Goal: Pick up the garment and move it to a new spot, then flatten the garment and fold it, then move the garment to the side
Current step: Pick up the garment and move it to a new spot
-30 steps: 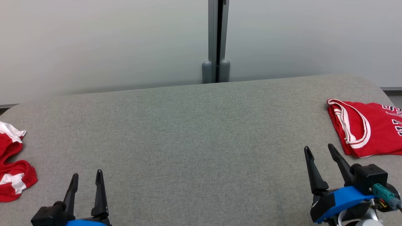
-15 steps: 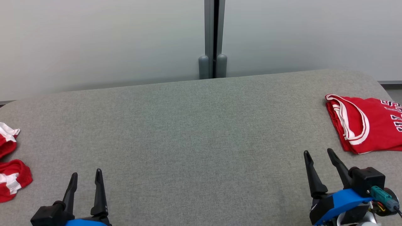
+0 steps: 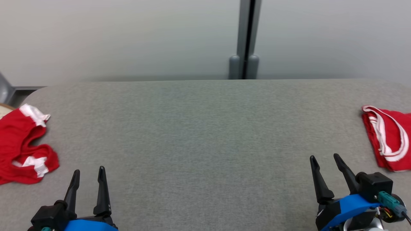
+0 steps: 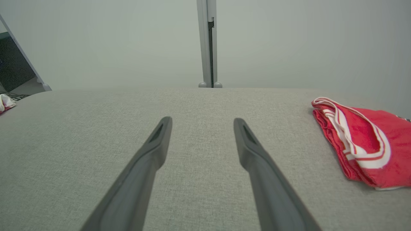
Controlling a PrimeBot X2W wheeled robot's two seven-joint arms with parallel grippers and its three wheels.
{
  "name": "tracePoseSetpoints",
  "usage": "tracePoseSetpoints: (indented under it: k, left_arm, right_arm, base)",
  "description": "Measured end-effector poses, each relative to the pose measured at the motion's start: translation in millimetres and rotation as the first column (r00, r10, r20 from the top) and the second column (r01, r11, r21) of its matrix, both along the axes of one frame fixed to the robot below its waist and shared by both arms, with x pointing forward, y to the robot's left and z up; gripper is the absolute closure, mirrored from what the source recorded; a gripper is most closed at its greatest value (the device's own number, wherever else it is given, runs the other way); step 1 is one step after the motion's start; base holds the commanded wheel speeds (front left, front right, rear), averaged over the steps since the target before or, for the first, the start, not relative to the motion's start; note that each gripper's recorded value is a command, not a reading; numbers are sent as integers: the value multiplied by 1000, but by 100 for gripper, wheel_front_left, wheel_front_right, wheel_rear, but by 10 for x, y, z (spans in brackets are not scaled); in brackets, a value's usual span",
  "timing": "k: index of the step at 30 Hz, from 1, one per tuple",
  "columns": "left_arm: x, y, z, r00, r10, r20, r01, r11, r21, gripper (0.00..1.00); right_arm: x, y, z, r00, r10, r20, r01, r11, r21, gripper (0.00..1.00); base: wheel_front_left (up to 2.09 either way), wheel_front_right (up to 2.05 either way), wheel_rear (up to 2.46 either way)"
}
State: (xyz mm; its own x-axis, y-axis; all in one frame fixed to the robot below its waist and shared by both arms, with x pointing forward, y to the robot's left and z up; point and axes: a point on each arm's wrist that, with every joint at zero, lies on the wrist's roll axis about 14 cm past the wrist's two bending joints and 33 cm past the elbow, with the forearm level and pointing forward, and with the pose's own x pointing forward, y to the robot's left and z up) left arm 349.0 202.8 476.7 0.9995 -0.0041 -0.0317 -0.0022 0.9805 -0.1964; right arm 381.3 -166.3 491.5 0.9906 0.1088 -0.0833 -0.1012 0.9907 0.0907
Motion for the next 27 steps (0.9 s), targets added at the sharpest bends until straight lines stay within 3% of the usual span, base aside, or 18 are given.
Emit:
tracePoseSetpoints:
  k: [13, 27]
  left_arm:
    - [-551, 661, 35, 975, 224, 7, -224, 974, 12, 0]
    - [-1343, 1207, 77, 890, 456, 13, -456, 890, 12, 0]
  right_arm:
    - [240, 814, -15, 974, 225, 0, -225, 974, 23, 0]
    - [263, 1744, 40, 886, 463, 14, -463, 886, 19, 0]
  base:
    - [0, 0, 0]
    - [0, 0, 0]
